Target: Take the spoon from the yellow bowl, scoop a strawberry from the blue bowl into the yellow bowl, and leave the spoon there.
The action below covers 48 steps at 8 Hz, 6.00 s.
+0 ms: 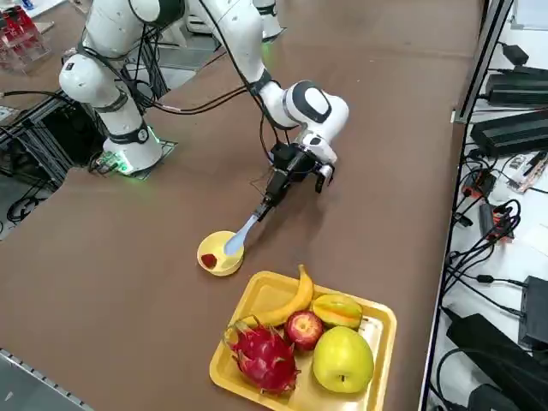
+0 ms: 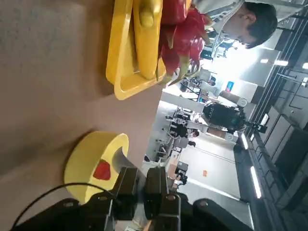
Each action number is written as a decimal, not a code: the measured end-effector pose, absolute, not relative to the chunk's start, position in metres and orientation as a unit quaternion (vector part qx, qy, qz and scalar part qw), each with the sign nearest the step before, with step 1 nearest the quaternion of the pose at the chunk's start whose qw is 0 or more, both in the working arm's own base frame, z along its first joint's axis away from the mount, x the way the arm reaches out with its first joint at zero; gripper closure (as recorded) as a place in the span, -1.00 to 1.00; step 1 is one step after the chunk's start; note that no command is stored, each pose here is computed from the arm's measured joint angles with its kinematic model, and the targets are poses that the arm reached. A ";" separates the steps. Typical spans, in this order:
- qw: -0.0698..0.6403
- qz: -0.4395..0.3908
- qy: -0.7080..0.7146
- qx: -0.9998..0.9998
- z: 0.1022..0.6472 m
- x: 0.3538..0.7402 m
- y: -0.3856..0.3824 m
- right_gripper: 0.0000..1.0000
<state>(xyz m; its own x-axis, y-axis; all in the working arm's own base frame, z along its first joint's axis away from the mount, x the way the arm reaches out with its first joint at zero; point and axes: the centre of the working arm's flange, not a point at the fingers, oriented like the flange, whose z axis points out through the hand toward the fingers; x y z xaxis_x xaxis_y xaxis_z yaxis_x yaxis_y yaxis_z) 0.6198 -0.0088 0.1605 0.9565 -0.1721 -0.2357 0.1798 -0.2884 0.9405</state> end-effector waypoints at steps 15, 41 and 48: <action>0.624 -0.089 -0.028 0.776 0.118 0.583 -0.016 0.55; 0.181 -0.066 -0.002 0.981 0.476 0.629 -0.017 -0.99; 0.068 -0.008 -0.021 0.997 0.584 0.585 -0.024 -0.99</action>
<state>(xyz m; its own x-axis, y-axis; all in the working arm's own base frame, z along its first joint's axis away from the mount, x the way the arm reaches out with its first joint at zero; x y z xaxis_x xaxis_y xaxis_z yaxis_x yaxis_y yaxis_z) 0.5850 -0.0239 0.5836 0.9990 -0.0420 -0.0123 -0.0399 -0.9900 0.1352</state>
